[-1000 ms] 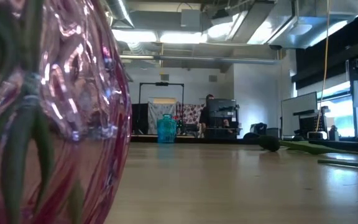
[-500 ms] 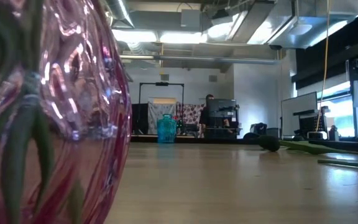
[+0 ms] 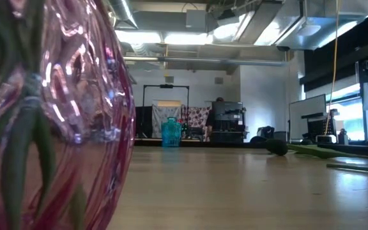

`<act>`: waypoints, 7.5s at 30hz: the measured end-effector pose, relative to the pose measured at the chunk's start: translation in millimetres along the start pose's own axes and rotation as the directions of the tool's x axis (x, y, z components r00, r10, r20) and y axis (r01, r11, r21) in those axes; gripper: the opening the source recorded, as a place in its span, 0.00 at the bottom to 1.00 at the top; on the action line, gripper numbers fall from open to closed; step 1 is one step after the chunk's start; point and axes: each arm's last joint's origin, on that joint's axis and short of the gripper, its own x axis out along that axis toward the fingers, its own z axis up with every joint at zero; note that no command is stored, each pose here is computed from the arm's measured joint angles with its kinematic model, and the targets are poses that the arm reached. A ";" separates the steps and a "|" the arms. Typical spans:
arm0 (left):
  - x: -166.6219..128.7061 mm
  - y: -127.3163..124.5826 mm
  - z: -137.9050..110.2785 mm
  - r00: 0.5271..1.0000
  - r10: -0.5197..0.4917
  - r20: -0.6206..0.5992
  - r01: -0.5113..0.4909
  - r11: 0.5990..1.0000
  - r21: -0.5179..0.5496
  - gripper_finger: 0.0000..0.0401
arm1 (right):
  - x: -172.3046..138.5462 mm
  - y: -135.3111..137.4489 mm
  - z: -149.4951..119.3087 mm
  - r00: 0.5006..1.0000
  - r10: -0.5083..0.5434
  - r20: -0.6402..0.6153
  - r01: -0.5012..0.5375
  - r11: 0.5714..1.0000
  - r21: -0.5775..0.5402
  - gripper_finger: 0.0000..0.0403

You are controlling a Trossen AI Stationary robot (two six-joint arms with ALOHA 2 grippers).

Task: Sort flowers into vase by color
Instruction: Put the pink flower into the violet vase, then put the left black flower into the blue vase

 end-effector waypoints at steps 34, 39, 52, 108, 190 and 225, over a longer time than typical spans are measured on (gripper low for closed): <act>0.0 -0.4 0.9 1.000 0.002 0.029 -0.003 1.000 0.020 0.13 | -1.8 -19.6 -84.0 0.965 -0.091 -0.245 0.114 0.990 0.082 0.07; 0.0 -0.3 1.4 0.999 0.005 0.044 -0.006 1.000 0.019 0.13 | -3.5 -18.8 -90.3 0.947 -0.095 -0.308 0.117 0.992 0.053 0.14; 0.0 0.1 2.0 0.997 0.012 0.070 -0.013 1.000 0.014 0.15 | 5.6 3.0 -89.4 0.880 -0.087 -0.467 0.084 0.996 -0.027 0.46; 185.6 146.6 24.0 0.408 0.899 -0.158 -0.685 0.187 -0.704 0.36 | -38.3 31.8 -28.8 0.572 -0.407 -0.712 0.164 0.907 -0.387 0.67; 77.1 -118.3 84.1 0.724 -0.494 0.482 0.486 0.861 0.152 0.00 | -86.1 -171.0 -52.2 0.873 -0.460 -0.159 0.469 0.883 0.020 0.67; 39.4 -100.3 86.3 0.844 -0.361 0.396 0.275 0.926 0.258 0.27 | -60.9 -188.9 -9.2 0.745 -0.622 -0.241 0.565 0.781 -0.267 0.02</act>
